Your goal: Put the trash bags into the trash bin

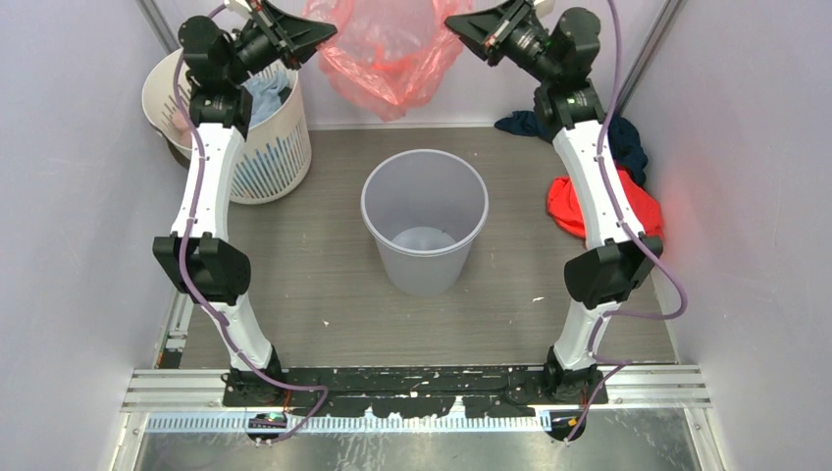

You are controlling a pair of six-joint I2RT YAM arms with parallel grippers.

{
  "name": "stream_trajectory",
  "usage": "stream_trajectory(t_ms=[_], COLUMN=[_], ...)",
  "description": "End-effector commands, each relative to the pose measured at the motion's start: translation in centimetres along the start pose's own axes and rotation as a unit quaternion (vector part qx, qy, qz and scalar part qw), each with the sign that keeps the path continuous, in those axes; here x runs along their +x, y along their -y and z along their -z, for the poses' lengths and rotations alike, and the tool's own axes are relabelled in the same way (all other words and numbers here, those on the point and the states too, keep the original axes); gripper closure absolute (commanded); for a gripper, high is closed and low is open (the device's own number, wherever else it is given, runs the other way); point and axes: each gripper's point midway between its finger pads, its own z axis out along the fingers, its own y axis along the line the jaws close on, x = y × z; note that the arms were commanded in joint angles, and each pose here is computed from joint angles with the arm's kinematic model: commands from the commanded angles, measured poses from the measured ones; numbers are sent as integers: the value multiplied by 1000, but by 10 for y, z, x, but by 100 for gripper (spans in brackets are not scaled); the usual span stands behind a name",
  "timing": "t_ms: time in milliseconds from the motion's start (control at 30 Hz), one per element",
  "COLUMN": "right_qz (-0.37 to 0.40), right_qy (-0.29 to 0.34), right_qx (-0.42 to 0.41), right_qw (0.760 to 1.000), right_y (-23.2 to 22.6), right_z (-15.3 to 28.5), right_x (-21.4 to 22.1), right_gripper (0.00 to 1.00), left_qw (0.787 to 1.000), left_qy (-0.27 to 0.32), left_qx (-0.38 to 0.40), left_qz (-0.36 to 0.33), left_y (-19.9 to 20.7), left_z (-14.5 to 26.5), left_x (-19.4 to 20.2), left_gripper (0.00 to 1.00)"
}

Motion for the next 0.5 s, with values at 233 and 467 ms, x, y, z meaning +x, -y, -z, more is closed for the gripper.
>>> stream_trajectory(t_ms=[233,467], right_qz=[-77,-39], right_qy=[-37,-31], right_qx=[65,25], right_qw=[994,998], right_y=[154,79], right_z=[-30,-31], right_x=[35,11], right_gripper=[99,99], left_qw=[999,1000], left_qy=[-11,-22], left_qx=[-37,-10], left_qz=[-5,-17], left_y=[-93,-61], left_z=[-8,-21], left_x=[9,7], left_gripper=[100,100])
